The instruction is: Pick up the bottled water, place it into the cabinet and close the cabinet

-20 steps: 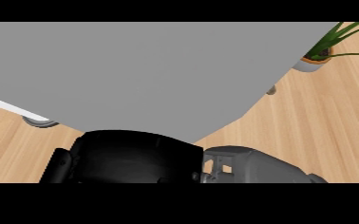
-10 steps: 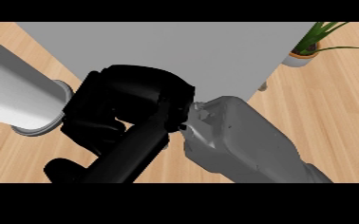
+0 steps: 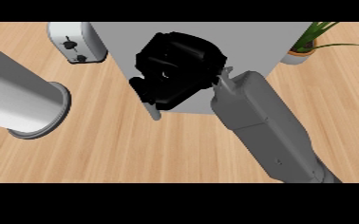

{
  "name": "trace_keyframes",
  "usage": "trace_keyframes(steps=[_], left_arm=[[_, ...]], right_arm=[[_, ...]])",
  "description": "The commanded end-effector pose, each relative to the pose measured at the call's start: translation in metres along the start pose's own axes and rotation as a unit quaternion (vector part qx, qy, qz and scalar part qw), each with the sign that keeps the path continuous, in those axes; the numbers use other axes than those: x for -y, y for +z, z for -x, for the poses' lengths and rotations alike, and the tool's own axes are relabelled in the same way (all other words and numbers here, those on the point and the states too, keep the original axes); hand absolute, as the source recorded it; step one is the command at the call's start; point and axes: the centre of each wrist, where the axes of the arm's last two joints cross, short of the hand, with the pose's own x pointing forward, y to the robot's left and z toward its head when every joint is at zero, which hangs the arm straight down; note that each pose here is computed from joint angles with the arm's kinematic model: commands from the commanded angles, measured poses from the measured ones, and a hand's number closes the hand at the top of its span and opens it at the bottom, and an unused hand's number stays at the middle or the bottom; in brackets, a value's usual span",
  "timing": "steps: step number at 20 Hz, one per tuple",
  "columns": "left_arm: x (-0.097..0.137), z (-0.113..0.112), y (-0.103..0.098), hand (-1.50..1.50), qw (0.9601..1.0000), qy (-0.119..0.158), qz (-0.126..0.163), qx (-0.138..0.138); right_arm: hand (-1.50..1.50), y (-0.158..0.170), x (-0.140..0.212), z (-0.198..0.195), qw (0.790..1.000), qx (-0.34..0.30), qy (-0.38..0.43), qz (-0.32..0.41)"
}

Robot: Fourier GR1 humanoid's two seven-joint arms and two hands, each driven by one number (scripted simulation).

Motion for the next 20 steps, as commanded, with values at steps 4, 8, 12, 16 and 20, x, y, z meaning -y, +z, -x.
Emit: trace_keyframes(steps=[4, 8, 12, 16, 20], left_arm=[[0.001, 0.011, 0.004, -1.5, 0.9997, 0.016, 0.016, 0.011], [0.0, 0.005, -0.006, -1.5, 0.9999, 0.009, 0.009, 0.012], [0.004, 0.005, 0.0, -1.5, 0.9994, 0.019, 0.027, 0.008], [-0.002, 0.007, -0.006, -1.5, 0.9998, 0.011, 0.017, 0.009], [-0.001, 0.007, -0.019, -1.5, 0.9996, 0.006, 0.024, 0.012]], right_arm=[[1.5, 0.01, 0.039, -0.006, 0.996, 0.05, 0.05, 0.048], [1.5, 0.004, 0.045, -0.01, 0.992, 0.067, 0.086, 0.065], [-1.5, -0.003, 0.04, -0.043, 0.986, 0.108, 0.096, 0.089], [-1.5, -0.011, 0.032, -0.051, 0.978, 0.126, 0.121, 0.115], [-1.5, -0.01, 0.031, -0.059, 0.973, 0.137, 0.13, 0.131]])
